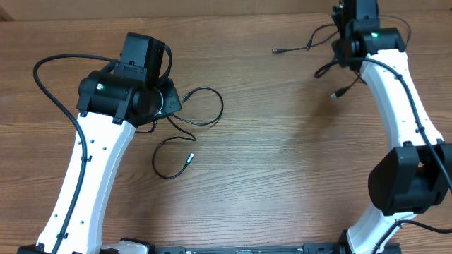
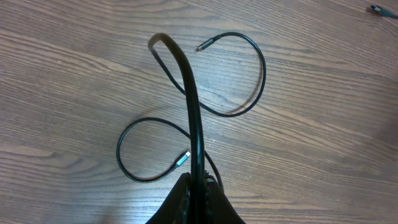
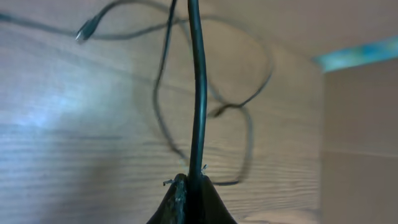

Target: Untangle cables

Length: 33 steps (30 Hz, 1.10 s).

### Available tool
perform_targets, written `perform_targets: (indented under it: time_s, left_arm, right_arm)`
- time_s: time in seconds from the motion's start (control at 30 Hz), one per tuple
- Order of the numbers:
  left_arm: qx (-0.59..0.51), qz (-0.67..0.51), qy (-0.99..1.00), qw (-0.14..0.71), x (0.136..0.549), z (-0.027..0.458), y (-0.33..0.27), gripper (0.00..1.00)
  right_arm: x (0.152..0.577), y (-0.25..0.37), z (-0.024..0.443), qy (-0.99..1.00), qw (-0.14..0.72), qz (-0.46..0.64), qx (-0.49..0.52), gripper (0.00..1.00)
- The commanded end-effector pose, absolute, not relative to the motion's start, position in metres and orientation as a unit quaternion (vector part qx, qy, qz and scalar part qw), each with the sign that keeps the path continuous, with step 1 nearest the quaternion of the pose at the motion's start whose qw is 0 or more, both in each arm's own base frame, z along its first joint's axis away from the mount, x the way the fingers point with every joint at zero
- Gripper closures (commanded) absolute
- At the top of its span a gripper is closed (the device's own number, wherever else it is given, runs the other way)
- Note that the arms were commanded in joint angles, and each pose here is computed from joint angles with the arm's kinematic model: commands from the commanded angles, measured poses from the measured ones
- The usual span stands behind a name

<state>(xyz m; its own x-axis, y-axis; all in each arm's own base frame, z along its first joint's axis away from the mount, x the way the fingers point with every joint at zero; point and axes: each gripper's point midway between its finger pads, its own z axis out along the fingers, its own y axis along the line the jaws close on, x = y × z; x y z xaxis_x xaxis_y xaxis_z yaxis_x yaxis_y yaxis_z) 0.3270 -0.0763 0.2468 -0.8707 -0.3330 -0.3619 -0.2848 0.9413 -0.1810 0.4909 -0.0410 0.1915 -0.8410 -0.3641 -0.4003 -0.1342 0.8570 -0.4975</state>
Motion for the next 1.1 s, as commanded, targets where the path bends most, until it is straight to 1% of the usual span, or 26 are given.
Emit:
perform_targets:
  time_s: [0.0, 0.1, 0.17, 0.2, 0.23, 0.27, 0.33, 0.37, 0.4, 0.43, 0.47, 0.53, 0.57, 0.63, 0.7, 0.9, 0.97, 1.07]
  left_arm:
    - [-0.151, -0.063, 0.966, 0.198, 0.328, 0.248, -0.079, 0.92]
    - [-0.151, -0.062, 0.967, 0.197, 0.327, 0.247, -0.079, 0.92]
    - [-0.152, -0.062, 0.967, 0.196, 0.327, 0.247, -0.079, 0.92]
    - [-0.152, -0.062, 0.967, 0.196, 0.327, 0.247, -0.079, 0.92]
    - [-0.152, -0.062, 0.967, 0.196, 0.327, 0.247, -0.079, 0.92]
    - [-0.151, -0.062, 0.967, 0.197, 0.327, 0.247, -0.079, 0.92]
    - [-0.151, -0.062, 0.967, 0.197, 0.327, 0.247, -0.079, 0.92]
    - [-0.152, -0.062, 0.967, 0.196, 0.327, 0.247, -0.079, 0.92]
    - [-0.152, -0.062, 0.967, 0.196, 0.327, 0.247, -0.079, 0.92]
    - [-0.152, -0.061, 0.967, 0.195, 0.326, 0.247, -0.078, 0.92]
    - [-0.152, -0.061, 0.967, 0.193, 0.326, 0.247, -0.078, 0.92]
    - [-0.151, -0.06, 0.968, 0.192, 0.325, 0.246, -0.078, 0.92]
    - [-0.151, -0.06, 0.968, 0.192, 0.325, 0.246, -0.078, 0.92]
    - [-0.152, -0.06, 0.968, 0.192, 0.325, 0.246, -0.078, 0.92]
    - [-0.152, -0.06, 0.968, 0.192, 0.325, 0.246, -0.078, 0.92]
    - [-0.152, -0.061, 0.967, 0.195, 0.326, 0.247, -0.079, 0.92]
    - [-0.152, -0.061, 0.967, 0.195, 0.326, 0.247, -0.079, 0.92]
    - [-0.151, -0.061, 0.967, 0.194, 0.326, 0.247, -0.078, 0.92]
  right_arm:
    - [0.489, -0.027, 0.156, 0.947, 0.236, -0.158, -0.148, 0.93]
    - [0.483, -0.026, 0.133, 0.956, 0.219, -0.129, -0.15, 0.93]
    - [0.478, -0.028, 0.12, 0.96, 0.204, -0.123, -0.149, 0.9]
    - [0.476, -0.028, 0.115, 0.961, 0.198, -0.121, -0.15, 0.86]
    - [0.475, -0.028, 0.111, 0.962, 0.194, -0.118, -0.149, 0.76]
    - [0.476, -0.028, 0.109, 0.964, 0.194, -0.116, -0.14, 0.58]
    - [0.479, -0.028, 0.106, 0.966, 0.198, -0.114, -0.124, 0.64]
    - [0.48, -0.028, 0.106, 0.966, 0.201, -0.113, -0.118, 0.65]
    - [0.483, -0.028, 0.107, 0.966, 0.209, -0.111, -0.102, 0.58]
    - [0.486, -0.03, 0.108, 0.966, 0.216, -0.113, -0.089, 0.45]
    - [0.49, -0.033, 0.111, 0.965, 0.225, -0.12, -0.066, 0.44]
    - [0.494, -0.038, 0.114, 0.962, 0.239, -0.126, -0.031, 0.48]
    - [0.496, -0.038, 0.115, 0.962, 0.245, -0.122, -0.015, 0.48]
    - [0.497, -0.033, 0.114, 0.963, 0.25, -0.099, 0.013, 0.5]
    - [0.494, -0.018, 0.11, 0.968, 0.244, -0.054, 0.022, 0.5]
    - [0.464, 0.049, 0.101, 0.974, 0.179, 0.138, -0.017, 0.53]
    - [0.451, 0.054, 0.095, 0.977, 0.147, 0.151, -0.015, 0.53]
    - [0.435, 0.048, 0.083, 0.985, 0.107, 0.133, -0.007, 0.53]
